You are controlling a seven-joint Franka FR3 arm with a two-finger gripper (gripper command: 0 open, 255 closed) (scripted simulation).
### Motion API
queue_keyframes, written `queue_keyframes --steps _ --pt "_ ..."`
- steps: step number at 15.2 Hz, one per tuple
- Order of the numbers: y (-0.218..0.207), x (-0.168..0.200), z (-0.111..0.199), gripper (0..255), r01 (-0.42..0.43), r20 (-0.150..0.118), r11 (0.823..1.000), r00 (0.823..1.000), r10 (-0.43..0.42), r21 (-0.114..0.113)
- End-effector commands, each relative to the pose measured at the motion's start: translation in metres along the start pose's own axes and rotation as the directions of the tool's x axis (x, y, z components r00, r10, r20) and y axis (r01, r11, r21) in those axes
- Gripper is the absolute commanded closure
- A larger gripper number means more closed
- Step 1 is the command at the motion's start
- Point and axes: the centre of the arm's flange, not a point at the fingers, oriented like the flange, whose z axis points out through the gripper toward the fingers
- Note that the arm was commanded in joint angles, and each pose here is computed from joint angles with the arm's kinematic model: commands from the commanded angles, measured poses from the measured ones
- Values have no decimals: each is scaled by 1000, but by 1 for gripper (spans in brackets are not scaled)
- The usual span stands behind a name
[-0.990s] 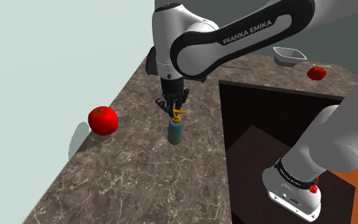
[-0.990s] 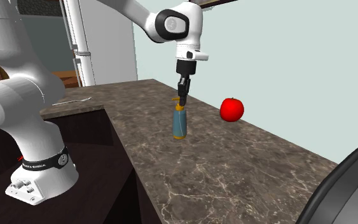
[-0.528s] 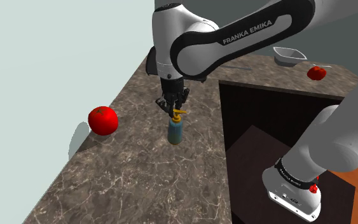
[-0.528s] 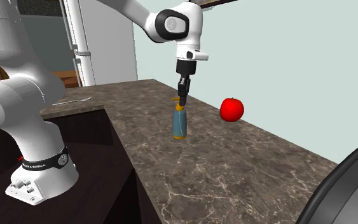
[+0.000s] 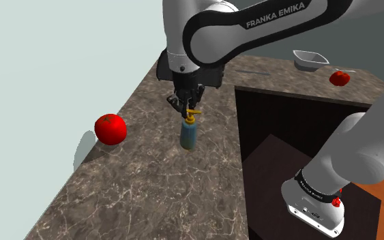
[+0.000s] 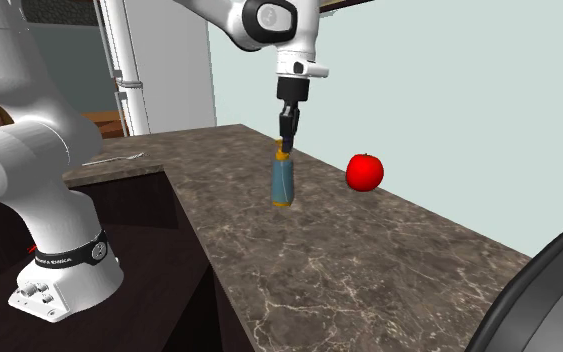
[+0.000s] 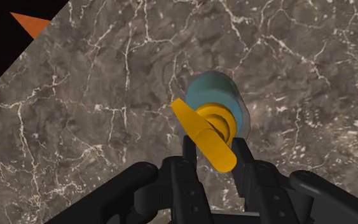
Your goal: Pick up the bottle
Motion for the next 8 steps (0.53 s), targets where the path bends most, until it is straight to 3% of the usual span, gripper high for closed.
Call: queue_keyframes --steps 1,8 --pt "1 -1 -10 255 0 0 1000 1000 0 0" --pt "3 -3 -42 255 0 0 1000 1000 0 0"
